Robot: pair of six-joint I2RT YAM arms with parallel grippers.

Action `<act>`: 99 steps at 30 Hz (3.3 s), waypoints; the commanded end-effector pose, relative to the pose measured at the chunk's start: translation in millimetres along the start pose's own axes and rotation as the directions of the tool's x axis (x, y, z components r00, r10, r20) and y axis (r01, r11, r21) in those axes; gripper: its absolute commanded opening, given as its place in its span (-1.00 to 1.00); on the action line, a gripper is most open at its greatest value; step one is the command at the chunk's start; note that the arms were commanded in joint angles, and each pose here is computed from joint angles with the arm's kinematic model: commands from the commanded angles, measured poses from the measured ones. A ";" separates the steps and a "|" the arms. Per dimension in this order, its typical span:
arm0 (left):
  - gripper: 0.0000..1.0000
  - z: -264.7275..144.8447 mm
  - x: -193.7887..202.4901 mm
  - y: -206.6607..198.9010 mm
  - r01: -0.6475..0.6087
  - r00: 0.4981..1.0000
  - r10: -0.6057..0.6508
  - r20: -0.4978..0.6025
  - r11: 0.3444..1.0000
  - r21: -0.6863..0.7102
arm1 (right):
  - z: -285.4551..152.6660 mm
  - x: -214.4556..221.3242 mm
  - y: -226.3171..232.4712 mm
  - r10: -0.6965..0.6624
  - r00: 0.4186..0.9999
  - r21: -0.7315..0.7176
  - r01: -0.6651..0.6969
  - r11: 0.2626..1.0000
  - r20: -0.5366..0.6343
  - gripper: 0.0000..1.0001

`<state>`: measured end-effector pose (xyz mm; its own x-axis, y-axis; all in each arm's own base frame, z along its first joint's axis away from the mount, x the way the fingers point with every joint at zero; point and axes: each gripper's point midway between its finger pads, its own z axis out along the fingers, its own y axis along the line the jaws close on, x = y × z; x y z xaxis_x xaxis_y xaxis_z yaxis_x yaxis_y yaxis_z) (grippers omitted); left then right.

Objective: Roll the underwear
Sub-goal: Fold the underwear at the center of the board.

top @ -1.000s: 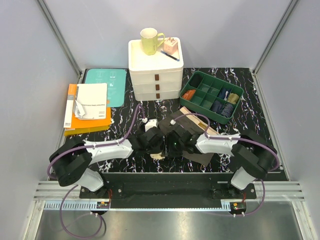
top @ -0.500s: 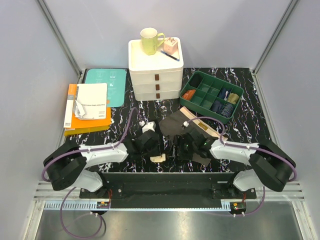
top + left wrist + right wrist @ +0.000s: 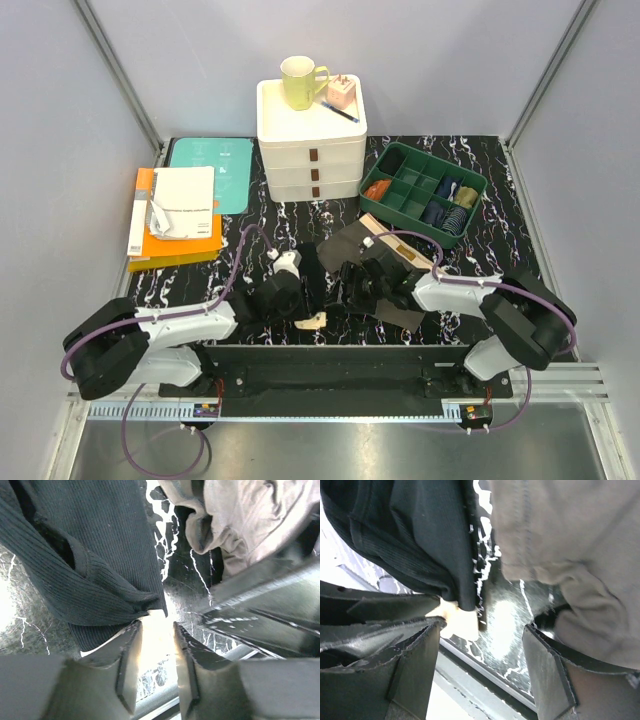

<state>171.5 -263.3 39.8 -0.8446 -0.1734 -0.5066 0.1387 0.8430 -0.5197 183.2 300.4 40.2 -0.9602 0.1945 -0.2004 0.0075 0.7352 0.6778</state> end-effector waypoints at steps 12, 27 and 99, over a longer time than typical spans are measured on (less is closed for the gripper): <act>-0.54 -7.5 -4.9 -22.6 -0.072 0.996 0.065 0.054 0.986 0.152 | 26.1 -6.1 36.6 -0.028 0.999 -0.119 0.022 0.993 -0.047 0.43; -0.58 -7.1 -4.8 -24.5 -0.088 0.995 0.078 0.066 0.983 0.163 | 46.7 9.9 17.4 -0.045 0.992 -0.033 0.041 0.999 -0.114 -0.29; -1.00 -20.3 -41.2 -35.3 -0.161 0.985 0.161 0.068 0.987 -0.002 | 54.5 8.0 -6.0 -0.028 0.995 0.077 0.036 0.996 -0.100 -1.00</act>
<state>187.9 -245.5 66.1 -0.7945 -0.0960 -0.5996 0.1598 0.9196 -0.3589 190.5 343.4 13.9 -0.9849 0.1083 -0.1352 -0.0134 0.7303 0.6830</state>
